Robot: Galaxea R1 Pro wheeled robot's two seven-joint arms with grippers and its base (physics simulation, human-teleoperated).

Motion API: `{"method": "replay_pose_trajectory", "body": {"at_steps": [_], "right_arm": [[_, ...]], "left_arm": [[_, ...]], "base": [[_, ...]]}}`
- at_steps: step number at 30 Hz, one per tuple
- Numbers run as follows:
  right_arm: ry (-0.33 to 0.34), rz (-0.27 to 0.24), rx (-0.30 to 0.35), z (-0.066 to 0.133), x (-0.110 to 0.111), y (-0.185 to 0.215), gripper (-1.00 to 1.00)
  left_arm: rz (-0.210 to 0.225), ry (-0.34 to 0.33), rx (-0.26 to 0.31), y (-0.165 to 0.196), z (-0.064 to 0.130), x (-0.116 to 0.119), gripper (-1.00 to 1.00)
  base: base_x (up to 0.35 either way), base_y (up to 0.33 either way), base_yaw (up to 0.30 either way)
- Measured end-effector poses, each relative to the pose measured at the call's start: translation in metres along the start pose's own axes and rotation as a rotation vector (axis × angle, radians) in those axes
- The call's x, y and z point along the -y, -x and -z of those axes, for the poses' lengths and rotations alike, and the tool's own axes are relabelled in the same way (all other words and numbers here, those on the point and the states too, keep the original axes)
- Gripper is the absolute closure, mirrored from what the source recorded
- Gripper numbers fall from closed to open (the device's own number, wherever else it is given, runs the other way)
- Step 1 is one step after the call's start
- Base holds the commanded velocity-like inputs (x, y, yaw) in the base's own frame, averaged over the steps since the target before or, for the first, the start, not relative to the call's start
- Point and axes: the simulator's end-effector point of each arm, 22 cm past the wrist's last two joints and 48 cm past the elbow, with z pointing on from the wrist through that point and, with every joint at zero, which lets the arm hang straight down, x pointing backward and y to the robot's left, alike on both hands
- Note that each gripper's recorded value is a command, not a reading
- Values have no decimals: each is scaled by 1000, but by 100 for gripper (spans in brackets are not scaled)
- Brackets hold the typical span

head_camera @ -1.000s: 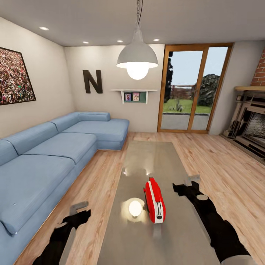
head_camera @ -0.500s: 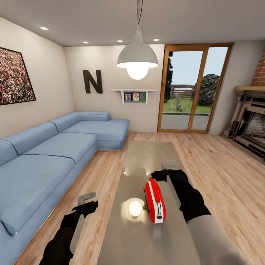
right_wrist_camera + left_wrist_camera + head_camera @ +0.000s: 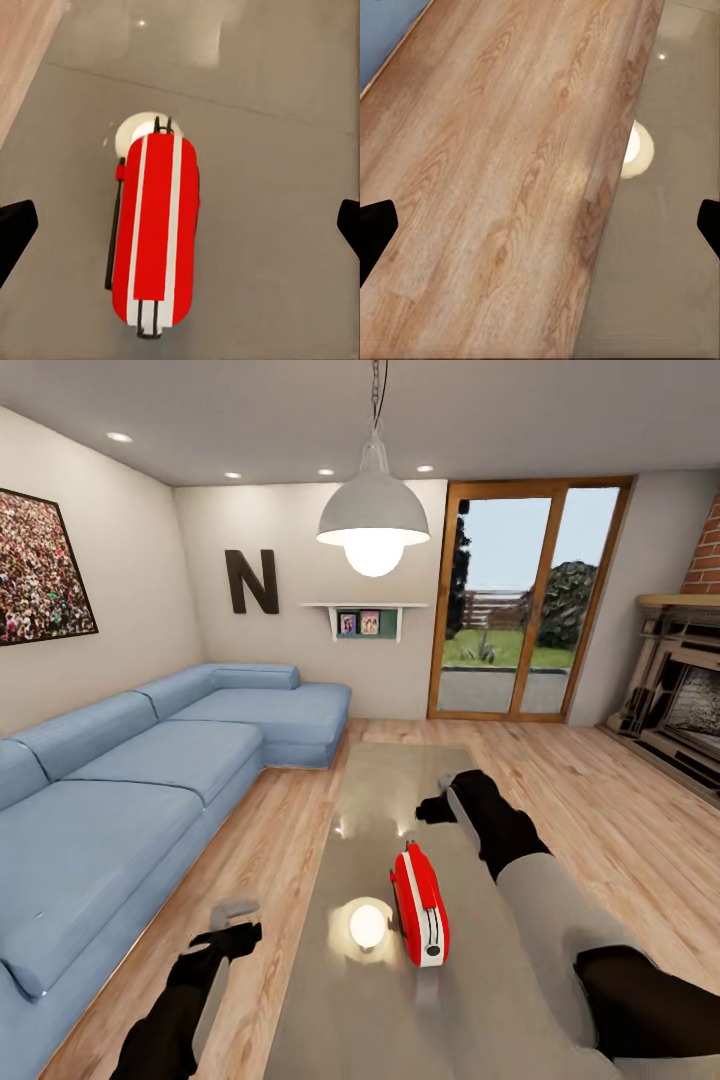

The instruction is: Turn on the radio receiver that's on the table in the living room.

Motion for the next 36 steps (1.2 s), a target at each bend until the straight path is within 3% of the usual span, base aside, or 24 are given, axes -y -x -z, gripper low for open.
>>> {"method": "replay_pose_trajectory", "body": {"at_steps": [7,13,20,36], "right_arm": [[10,-5,-2,-6,2,5,-100],[28,-3,-14,-8,-6,1,-100],[137,3,-15,-6,-37,1,-100],[149,1,-15,-5,-39,1,-100]], "left_arm": [[5,1,50,-33,-17,1,-100],[10,-6,86,-34,-19,4,-100],[7,-8,90,-34,-19,4,-100],[1,-7,92,-34,-18,5,-100]], "base": [[0,0,0],[0,0,0],[0,0,0],[11,30,0]]}}
